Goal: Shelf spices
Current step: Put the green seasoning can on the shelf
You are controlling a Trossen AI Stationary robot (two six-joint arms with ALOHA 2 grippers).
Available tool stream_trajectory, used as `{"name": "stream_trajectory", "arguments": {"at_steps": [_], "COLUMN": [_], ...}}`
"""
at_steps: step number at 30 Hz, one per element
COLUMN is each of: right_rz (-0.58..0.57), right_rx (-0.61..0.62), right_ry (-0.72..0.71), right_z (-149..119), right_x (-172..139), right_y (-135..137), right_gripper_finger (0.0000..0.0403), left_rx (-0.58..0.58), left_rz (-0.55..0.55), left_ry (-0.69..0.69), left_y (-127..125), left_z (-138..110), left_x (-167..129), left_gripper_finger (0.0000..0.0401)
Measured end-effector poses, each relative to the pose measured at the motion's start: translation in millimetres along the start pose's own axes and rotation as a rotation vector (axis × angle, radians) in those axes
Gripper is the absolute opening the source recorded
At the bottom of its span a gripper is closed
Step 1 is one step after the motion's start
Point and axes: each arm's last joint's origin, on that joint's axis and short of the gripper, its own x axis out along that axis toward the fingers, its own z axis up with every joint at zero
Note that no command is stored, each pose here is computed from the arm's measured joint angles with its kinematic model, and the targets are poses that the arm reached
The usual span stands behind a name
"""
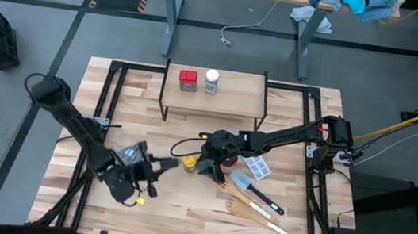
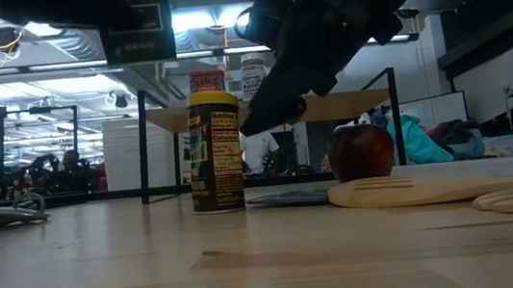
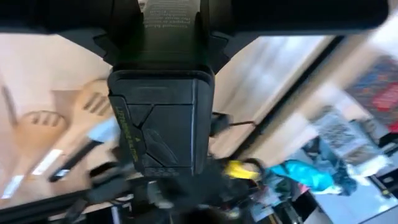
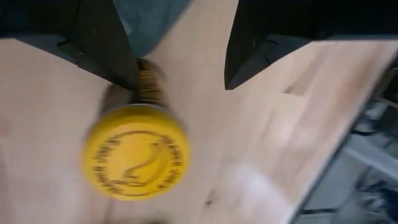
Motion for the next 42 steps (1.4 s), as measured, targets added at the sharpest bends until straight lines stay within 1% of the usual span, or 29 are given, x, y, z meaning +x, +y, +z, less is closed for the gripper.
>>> {"name": "stream_trajectory", "arguments": {"at_steps": [2,10,18,22,24,27,31,33,37,40,42], "right_rz": [0.036,0.059,0.084,0.098,0.107,0.123,0.143,0.151,0.137,0.127,0.125], "right_rx": [0.005,-0.036,-0.065,-0.067,-0.073,-0.085,-0.100,-0.107,-0.118,-0.120,-0.119], "right_ry": [0.003,0.005,-0.029,-0.027,-0.024,-0.019,-0.012,-0.010,-0.008,-0.010,-0.010], "right_z": [-0.1,-1.1,1.8,1.5,1.0,0.0,-1.7,-2.5,-3.7,-3.9,-3.8], "right_x": [0.8,6.2,8.7,9.2,10.1,11.7,13.7,14.5,16.0,16.3,16.2], "right_y": [3.5,21.4,32.1,34.7,38.8,46.5,56.1,60.1,66.5,67.4,67.0], "right_gripper_finger": [0.0243,0.0243,0.0243,0.0243,0.0243,0.0243,0.0243,0.0243,0.0243,0.0243,0.0243], "left_rx": [0.003,0.021,0.078,0.053,0.049,0.023,-0.002,-0.007,-0.012,-0.014,-0.025], "left_rz": [0.019,0.110,0.149,0.203,0.208,0.158,0.039,0.012,-0.028,-0.125,-0.165], "left_ry": [0.014,0.103,0.180,0.220,0.237,0.222,0.130,0.098,0.101,0.088,0.064], "left_y": [14.0,61.9,98.5,121.1,132.1,145.9,162.4,170.6,186.5,197.6,206.0], "left_z": [4.6,8.6,13.8,13.7,13.5,16.4,24.2,25.9,21.5,17.6,16.7], "left_x": [-0.7,9.2,35.8,51.2,58.5,71.1,86.3,91.4,99.4,104.6,107.5], "left_gripper_finger": [0.0090,0.0090,0.0090,0.0090,0.0090,0.0090,0.0090,0.0090,0.0090,0.0090,0.0090]}}
